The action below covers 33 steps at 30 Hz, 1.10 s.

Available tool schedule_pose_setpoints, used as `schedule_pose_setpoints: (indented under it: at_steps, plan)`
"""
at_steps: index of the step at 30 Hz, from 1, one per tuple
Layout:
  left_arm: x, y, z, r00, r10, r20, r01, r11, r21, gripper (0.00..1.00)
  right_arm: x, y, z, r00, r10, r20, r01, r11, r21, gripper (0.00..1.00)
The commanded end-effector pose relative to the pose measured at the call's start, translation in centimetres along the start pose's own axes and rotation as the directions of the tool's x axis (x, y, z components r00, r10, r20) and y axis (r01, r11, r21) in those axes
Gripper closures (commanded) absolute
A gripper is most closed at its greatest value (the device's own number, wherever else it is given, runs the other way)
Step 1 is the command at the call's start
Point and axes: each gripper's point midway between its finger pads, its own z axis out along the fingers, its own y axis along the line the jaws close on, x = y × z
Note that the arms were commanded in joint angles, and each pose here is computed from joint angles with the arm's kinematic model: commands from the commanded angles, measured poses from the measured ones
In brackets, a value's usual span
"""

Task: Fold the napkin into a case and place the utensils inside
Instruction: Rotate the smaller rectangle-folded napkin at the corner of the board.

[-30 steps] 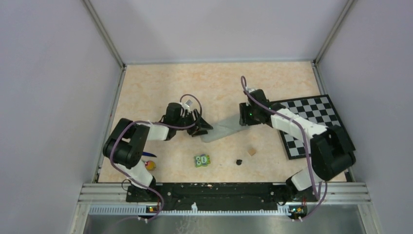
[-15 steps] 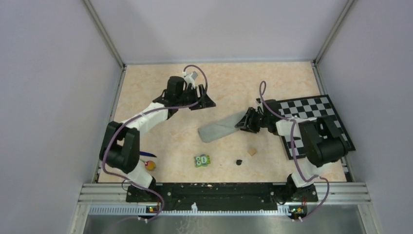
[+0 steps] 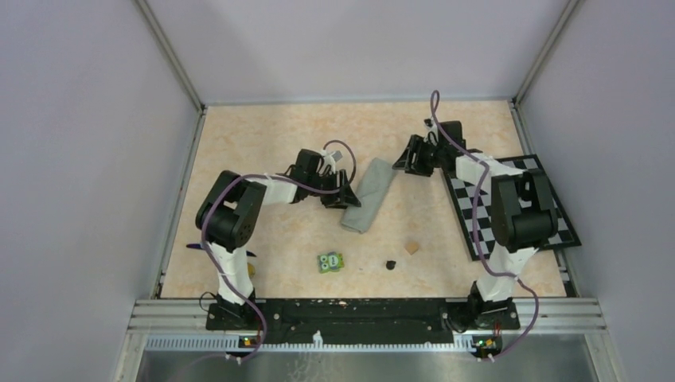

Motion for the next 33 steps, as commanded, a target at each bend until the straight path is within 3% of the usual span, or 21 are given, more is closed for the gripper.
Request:
schedule_pose_setpoints:
  at_steps: [1,5,12,24,33]
  plan:
    - [2.8,-1.8,2.0,0.999,-0.042,-0.029,0.044,0.997,0.064,0.44,2.6,-0.6,-3.1,0.997,-0.065,-0.052,0.068,0.996,0.063,0.46]
    - [3.6,-3.7,4.5,0.997,-0.053,-0.048,0.058,0.993,0.107,0.48,6.0,-0.8,-3.6,0.997,-0.01,-0.08,0.012,1.0,0.02,0.47]
    - [4.5,-6.2,9.1,0.994,-0.039,-0.099,0.052,0.99,0.133,0.49,10.5,-4.0,-5.2,0.996,0.026,-0.086,-0.015,0.991,0.129,0.48]
    - [4.7,-8.3,14.9,0.99,-0.027,-0.136,0.049,0.985,0.167,0.51,10.3,-8.4,-9.9,1.0,-0.009,0.018,0.002,0.938,0.347,0.48]
    - [5.2,-9.3,14.4,0.992,-0.018,-0.128,0.039,0.985,0.169,0.44,7.5,-8.9,-11.2,0.994,-0.084,0.069,0.047,0.904,0.426,0.47]
